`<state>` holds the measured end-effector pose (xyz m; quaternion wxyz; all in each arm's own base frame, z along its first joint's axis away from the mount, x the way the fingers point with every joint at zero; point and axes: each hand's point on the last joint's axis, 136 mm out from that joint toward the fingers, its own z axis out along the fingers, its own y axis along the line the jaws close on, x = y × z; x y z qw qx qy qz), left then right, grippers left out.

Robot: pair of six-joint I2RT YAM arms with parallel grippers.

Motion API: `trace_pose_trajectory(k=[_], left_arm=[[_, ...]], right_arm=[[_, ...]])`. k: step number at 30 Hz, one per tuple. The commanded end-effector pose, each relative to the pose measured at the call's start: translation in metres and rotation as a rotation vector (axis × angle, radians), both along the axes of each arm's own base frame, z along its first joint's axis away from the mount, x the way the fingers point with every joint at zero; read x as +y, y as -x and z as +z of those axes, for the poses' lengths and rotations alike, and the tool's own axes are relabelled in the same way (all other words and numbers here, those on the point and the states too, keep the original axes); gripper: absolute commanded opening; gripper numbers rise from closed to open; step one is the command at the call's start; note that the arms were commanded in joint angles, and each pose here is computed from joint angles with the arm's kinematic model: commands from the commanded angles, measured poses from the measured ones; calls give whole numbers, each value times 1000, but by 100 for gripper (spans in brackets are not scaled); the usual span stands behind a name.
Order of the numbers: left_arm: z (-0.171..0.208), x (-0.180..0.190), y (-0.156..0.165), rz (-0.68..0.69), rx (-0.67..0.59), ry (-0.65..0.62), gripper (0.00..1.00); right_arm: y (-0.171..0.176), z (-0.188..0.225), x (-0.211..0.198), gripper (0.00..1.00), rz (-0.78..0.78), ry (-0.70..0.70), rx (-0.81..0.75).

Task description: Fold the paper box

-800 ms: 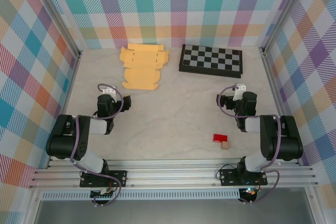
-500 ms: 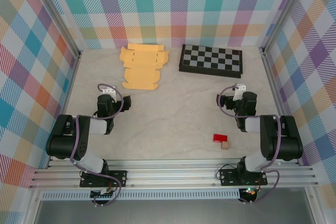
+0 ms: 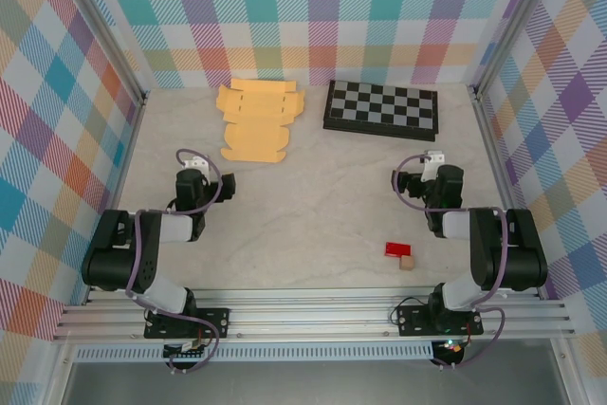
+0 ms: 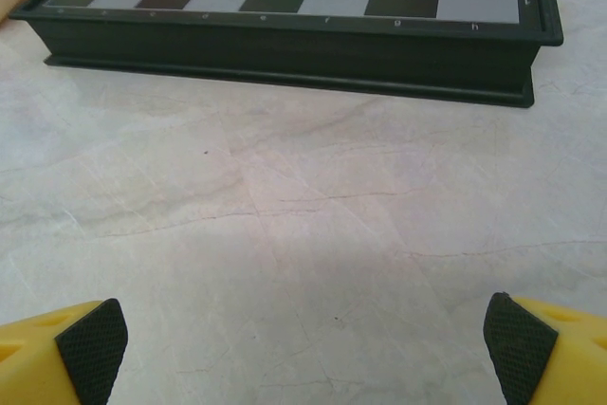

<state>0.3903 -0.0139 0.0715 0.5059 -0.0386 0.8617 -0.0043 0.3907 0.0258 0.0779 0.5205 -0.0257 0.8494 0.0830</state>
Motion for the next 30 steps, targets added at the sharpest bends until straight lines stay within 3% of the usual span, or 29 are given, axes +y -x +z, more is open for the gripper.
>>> trace_pose_trajectory(k=[1,4,7,10,13,23,30], left_arm=[[45,21,-1,168,-11,-23,100],[75,17,-4,188,-9,42,100],[90,13,-12,270,65,173,100],[90,-13,-31,211,188,267,100],[89,-38,-52,177,233,290,100],[27,-120,-125,44,449,272,100],[-24,-124,-151,61,547,190,100]], right_arm=[[-12,23,-4,100,-58,27,55],[-20,38,-7,100,-150,70,139],[-26,58,8,100,-147,-28,198],[-31,80,26,100,-119,-46,206],[-33,99,43,100,-93,-41,223],[-22,116,90,100,8,-56,290],[-11,118,114,100,96,-75,315]])
